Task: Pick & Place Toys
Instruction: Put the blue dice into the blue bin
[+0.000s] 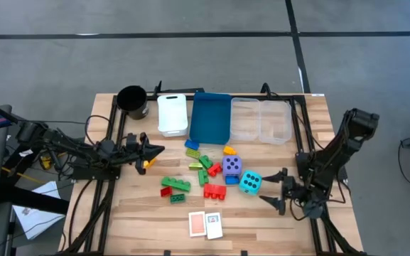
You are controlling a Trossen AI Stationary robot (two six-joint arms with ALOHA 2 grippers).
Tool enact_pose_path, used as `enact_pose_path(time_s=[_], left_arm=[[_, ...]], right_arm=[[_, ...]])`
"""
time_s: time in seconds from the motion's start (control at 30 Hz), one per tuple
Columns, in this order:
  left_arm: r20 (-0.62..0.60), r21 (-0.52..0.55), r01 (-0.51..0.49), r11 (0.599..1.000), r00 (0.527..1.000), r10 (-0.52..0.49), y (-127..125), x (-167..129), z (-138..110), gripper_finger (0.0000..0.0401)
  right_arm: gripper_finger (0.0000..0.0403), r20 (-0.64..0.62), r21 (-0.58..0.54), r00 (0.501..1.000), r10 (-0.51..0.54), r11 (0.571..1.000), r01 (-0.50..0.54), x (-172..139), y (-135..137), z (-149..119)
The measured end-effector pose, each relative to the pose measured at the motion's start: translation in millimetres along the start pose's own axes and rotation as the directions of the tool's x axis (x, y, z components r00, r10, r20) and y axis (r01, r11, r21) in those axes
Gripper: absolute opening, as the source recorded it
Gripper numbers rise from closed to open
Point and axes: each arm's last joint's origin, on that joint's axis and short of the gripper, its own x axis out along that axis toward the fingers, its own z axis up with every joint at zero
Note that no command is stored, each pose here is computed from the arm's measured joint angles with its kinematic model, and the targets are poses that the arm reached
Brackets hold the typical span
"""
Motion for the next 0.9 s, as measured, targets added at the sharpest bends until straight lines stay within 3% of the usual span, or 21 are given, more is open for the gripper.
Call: enact_pose_path(time_s=[0.33,0.6,0.9], left_arm=[[-0.007,-0.003,0.015,1.0,1.0,-0.015,-2,-1,-1,0.0],[0.032,0.012,0.03,0.999,0.999,-0.03,-4,-1,3,0.0],[0.032,0.014,0.03,0.999,0.999,-0.03,-4,-1,3,0.0]], right_arm=[[0.0382,-0.074,0.043,0.996,0.039,0.998,-0.036,-8,-9,15],[0.0382,-0.074,-0.016,0.994,0.078,0.997,-0.08,-10,-6,22],[0.0382,-0.072,0.059,0.994,0.082,0.995,-0.078,-10,-6,23]])
